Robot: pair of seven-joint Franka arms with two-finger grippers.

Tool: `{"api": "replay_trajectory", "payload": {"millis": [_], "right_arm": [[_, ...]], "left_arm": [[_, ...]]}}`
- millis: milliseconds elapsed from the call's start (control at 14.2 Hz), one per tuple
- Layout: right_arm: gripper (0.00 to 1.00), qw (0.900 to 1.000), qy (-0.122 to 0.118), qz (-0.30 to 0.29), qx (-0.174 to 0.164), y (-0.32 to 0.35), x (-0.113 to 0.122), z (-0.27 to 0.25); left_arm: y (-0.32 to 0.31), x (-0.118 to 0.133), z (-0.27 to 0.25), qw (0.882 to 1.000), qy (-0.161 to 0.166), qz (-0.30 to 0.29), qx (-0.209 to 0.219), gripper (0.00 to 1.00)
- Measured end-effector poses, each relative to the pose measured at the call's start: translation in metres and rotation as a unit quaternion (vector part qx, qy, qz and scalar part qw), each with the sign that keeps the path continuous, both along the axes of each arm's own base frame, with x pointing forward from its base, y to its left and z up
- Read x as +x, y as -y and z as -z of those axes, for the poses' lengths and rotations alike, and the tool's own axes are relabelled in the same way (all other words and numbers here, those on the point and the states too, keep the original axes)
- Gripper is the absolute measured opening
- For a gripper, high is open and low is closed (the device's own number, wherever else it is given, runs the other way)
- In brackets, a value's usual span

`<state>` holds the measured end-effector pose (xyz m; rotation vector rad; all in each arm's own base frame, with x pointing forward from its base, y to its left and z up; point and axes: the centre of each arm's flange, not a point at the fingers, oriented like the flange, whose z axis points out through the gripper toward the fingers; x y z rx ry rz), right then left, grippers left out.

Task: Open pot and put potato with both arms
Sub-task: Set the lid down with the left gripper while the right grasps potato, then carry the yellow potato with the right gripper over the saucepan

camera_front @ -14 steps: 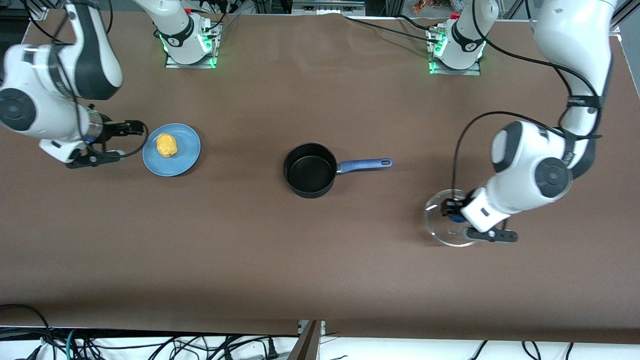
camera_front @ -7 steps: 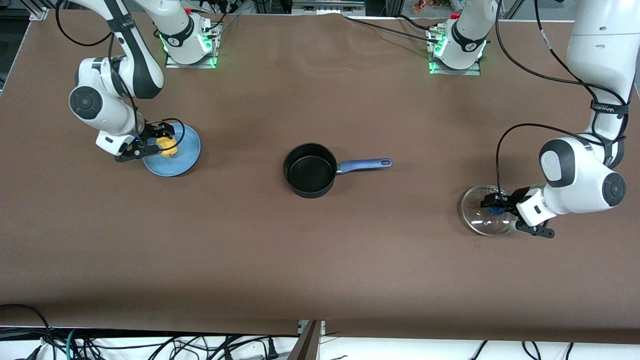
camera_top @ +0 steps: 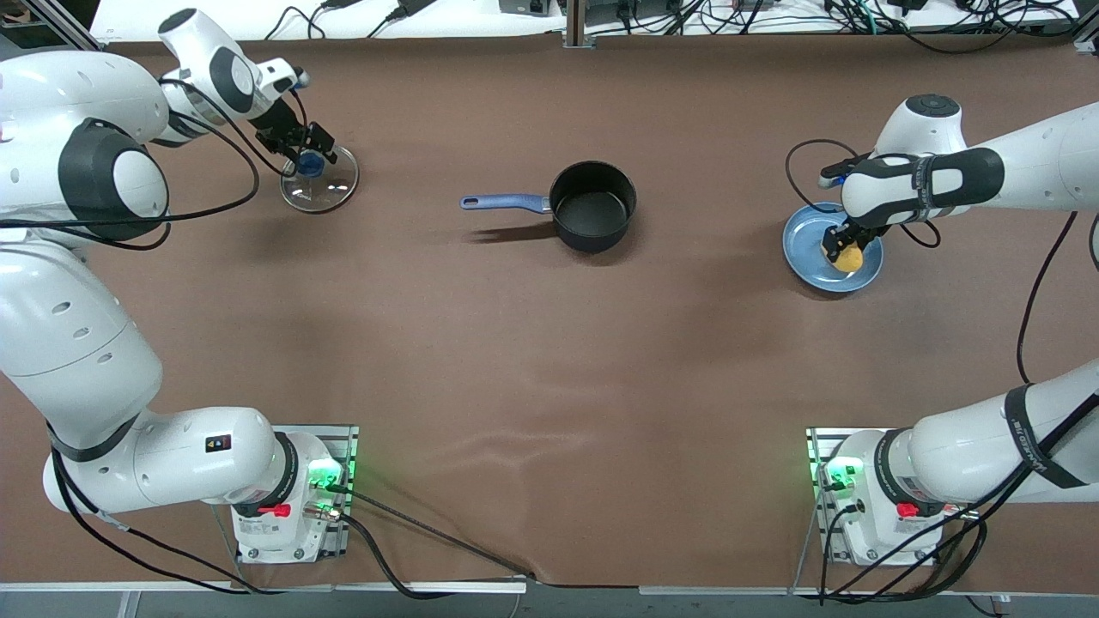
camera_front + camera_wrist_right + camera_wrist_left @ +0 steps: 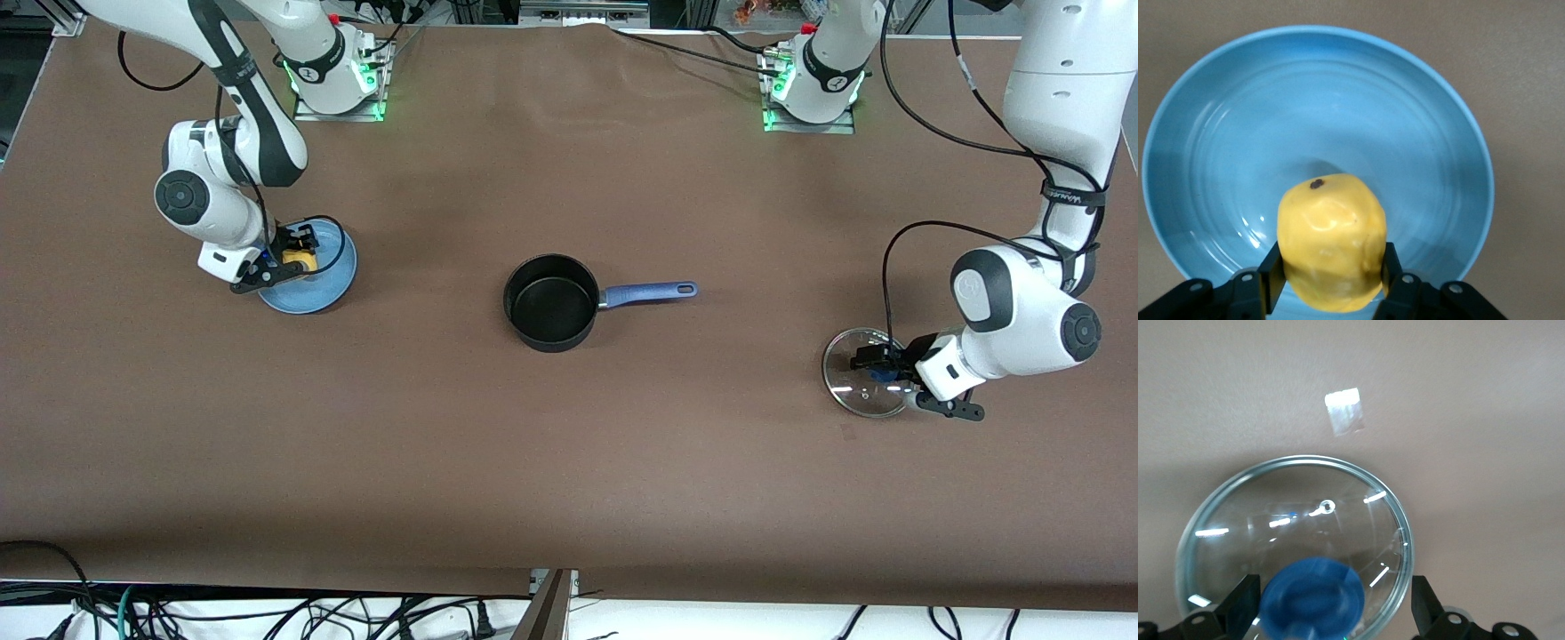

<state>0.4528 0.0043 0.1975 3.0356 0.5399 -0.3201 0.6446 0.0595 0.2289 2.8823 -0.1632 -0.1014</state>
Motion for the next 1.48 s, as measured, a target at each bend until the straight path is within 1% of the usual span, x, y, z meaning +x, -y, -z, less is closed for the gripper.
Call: {"api": "replay_trajectory", "payload": {"millis": [141,211,282,423,493,563,634,704,845,986,1127,1197,1338,1479], "right_arm": [[0.6,1.0,0.007,0.0,0.0,0.0,0.004,-0.003],[0.6,1.0,0.011,0.0,0.0,0.0,0.01,-0.008],[0.6,1.0,0.009,0.0,-0.002,-0.001,0.018,-0.017],[0.6,1.0,-0.016,0.007,-0.012,-0.011,0.045,-0.051],[0.6,0.999,-0.029,0.014,-0.019,-0.024,0.06,-0.074],[0.6,0.999,-0.038,0.02,-0.025,-0.043,0.075,-0.1],[0.6,0.998,-0.04,0.029,-0.026,-0.068,0.087,-0.124],[0.6,0.998,-0.037,0.045,-0.017,-0.096,0.098,-0.146],[0.6,0.995,-0.034,0.095,0.016,-0.151,0.117,-0.172],[0.6,0.985,-0.045,0.156,0.049,-0.201,0.132,-0.175],[0.6,0.97,-0.069,0.221,0.075,-0.248,0.144,-0.163],[0.6,0.962,-0.079,0.247,0.083,-0.274,0.148,-0.155],[0.6,0.949,-0.082,0.289,0.091,-0.325,0.152,-0.136],[0.6,0.94,-0.078,0.316,0.099,-0.371,0.146,-0.111]], "left_arm": [[0.016,0.002,-0.051,1.0,-0.016,-0.015,0.008,1.0],[0.025,0.001,-0.087,0.999,-0.028,-0.024,0.025,1.0],[0.033,-0.002,-0.123,0.998,-0.039,-0.036,0.043,1.0],[0.047,-0.015,-0.193,0.995,-0.051,-0.056,0.068,1.0],[0.052,-0.023,-0.221,0.993,-0.055,-0.063,0.078,1.0],[0.055,-0.031,-0.243,0.992,-0.056,-0.068,0.087,1.0],[0.057,-0.037,-0.261,0.991,-0.055,-0.072,0.095,1.0],[0.057,-0.043,-0.275,0.991,-0.056,-0.072,0.1,1.0],[0.057,-0.05,-0.3,0.989,-0.064,-0.075,0.107,1.0],[0.057,-0.051,-0.313,0.989,-0.063,-0.076,0.11,1.0],[0.059,-0.05,-0.312,0.989,-0.063,-0.076,0.11,1.0],[0.059,-0.049,-0.31,0.989,-0.065,-0.076,0.11,1.0],[0.06,-0.047,-0.307,0.989,-0.067,-0.076,0.11,1.0],[0.061,-0.046,-0.307,0.989,-0.067,-0.076,0.11,1.0]]}}
